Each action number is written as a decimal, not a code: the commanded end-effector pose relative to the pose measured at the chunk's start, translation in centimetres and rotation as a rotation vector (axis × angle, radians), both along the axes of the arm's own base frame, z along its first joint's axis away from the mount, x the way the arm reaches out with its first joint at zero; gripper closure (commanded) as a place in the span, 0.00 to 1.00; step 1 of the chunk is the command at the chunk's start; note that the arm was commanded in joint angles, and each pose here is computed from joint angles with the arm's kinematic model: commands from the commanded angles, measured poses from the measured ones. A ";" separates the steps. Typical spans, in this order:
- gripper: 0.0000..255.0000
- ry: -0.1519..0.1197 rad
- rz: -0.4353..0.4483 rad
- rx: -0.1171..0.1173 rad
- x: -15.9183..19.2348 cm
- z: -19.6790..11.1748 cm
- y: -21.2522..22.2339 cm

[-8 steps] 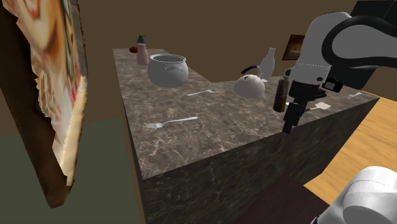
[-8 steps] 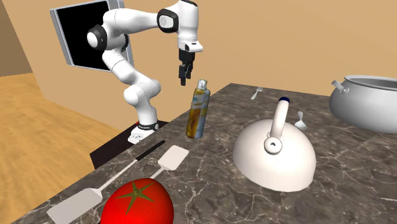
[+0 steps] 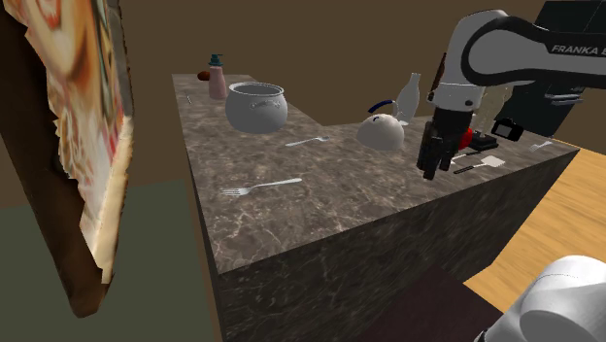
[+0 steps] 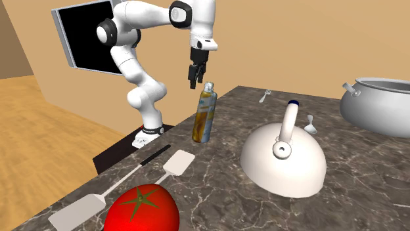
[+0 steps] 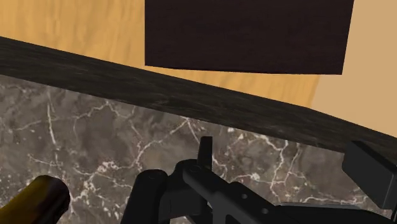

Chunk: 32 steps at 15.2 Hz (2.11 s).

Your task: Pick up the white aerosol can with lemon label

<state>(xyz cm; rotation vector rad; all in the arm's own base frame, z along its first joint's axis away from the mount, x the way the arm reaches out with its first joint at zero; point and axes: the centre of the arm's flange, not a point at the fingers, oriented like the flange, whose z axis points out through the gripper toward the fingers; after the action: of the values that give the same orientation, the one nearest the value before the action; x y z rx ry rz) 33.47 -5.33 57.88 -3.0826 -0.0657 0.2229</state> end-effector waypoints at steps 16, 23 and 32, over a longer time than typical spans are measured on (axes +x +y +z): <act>0.00 0.071 -0.206 -0.233 12.5 5.6 -15.3; 0.00 0.093 -0.270 -0.306 15.9 7.4 -20.3; 1.00 0.093 -0.270 -0.306 15.9 3.9 -20.4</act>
<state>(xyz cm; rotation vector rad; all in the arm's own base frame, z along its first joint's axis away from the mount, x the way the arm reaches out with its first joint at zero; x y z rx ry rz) 49.39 -25.70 61.89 -3.3239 0.4252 0.3965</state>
